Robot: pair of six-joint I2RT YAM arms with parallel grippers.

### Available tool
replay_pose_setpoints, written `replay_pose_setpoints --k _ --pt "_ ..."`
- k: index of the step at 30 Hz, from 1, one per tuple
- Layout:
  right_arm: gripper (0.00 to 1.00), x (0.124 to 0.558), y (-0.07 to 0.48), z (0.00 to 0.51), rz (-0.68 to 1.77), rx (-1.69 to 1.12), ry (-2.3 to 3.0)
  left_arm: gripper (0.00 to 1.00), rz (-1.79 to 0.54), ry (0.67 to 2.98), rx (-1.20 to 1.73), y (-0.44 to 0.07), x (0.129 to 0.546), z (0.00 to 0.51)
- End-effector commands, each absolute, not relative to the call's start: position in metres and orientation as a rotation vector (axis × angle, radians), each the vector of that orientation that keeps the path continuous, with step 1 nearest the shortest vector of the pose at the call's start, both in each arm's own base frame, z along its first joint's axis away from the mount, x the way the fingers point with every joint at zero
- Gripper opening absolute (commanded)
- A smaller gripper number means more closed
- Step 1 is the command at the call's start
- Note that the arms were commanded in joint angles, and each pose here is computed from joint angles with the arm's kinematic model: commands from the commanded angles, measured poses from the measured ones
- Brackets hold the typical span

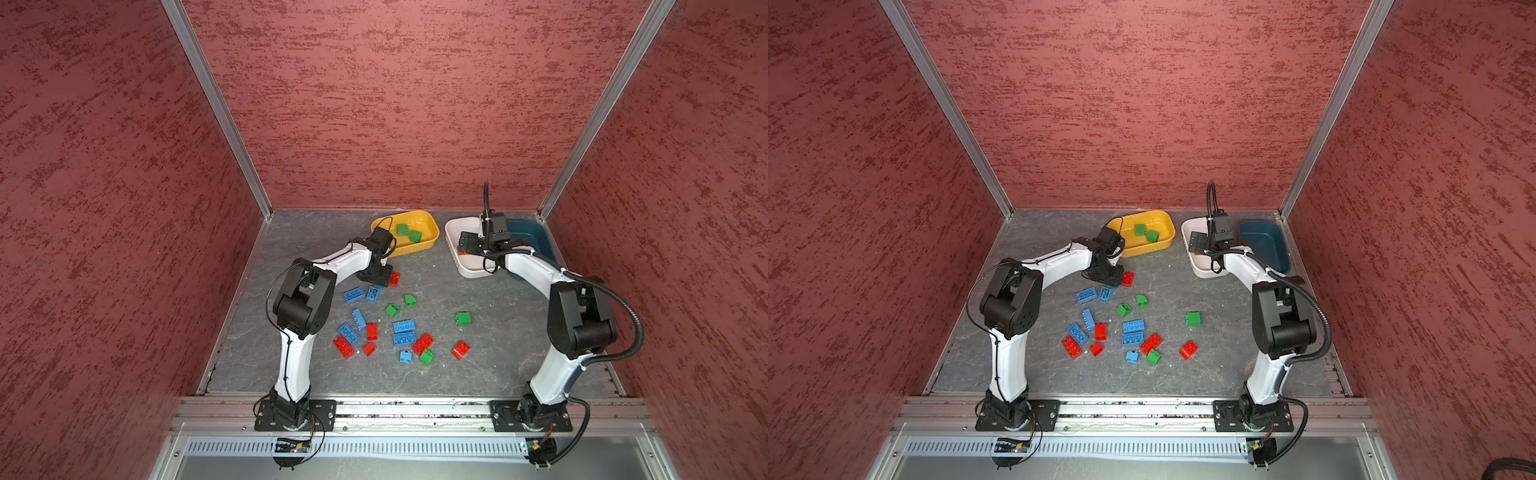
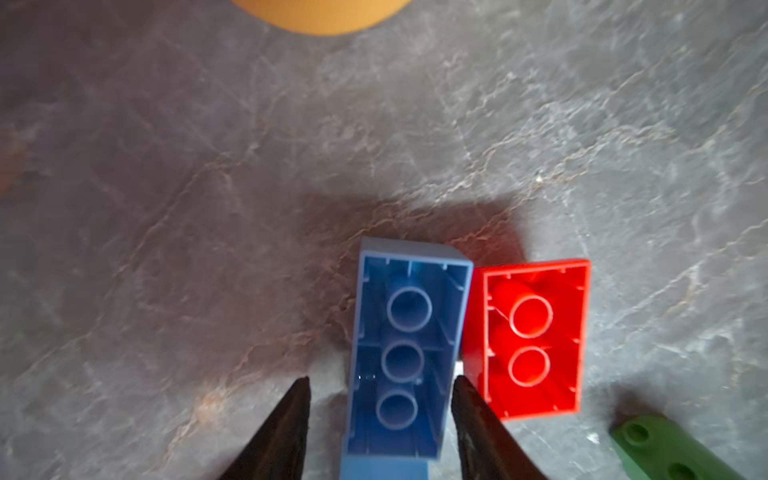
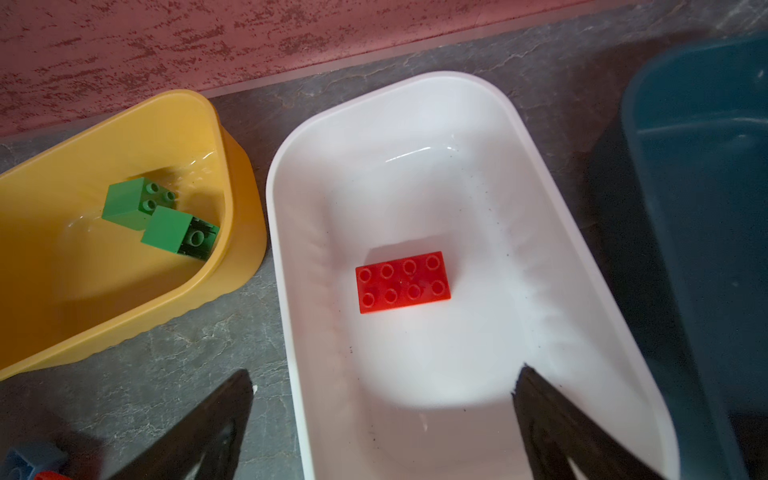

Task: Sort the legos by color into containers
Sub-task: 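Place the red brick into the white tub with the right gripper, then grasp a blue brick with the left gripper and lift it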

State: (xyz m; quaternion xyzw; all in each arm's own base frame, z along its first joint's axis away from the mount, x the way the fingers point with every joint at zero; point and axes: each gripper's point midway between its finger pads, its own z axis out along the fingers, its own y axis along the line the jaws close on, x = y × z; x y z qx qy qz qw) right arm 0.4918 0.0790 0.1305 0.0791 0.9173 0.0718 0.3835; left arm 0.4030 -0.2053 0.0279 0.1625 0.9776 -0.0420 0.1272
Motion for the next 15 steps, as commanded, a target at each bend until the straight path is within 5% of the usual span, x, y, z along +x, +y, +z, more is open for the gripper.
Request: replay_pose_setpoints --k 1,4,15 --pt "0.99 0.493 0.078 0.149 0.199 0.214 2.282 0.48 -0.131 2.838 0.510 -0.210 0.408 0.026" --pt "0.99 0.493 0.083 0.155 0.240 0.205 2.272 0.36 -0.129 2.833 0.499 -0.210 0.410 0.024" --pt "0.99 0.478 0.112 0.181 0.484 0.164 2.196 0.17 -0.285 2.601 0.471 -0.227 0.422 0.083"
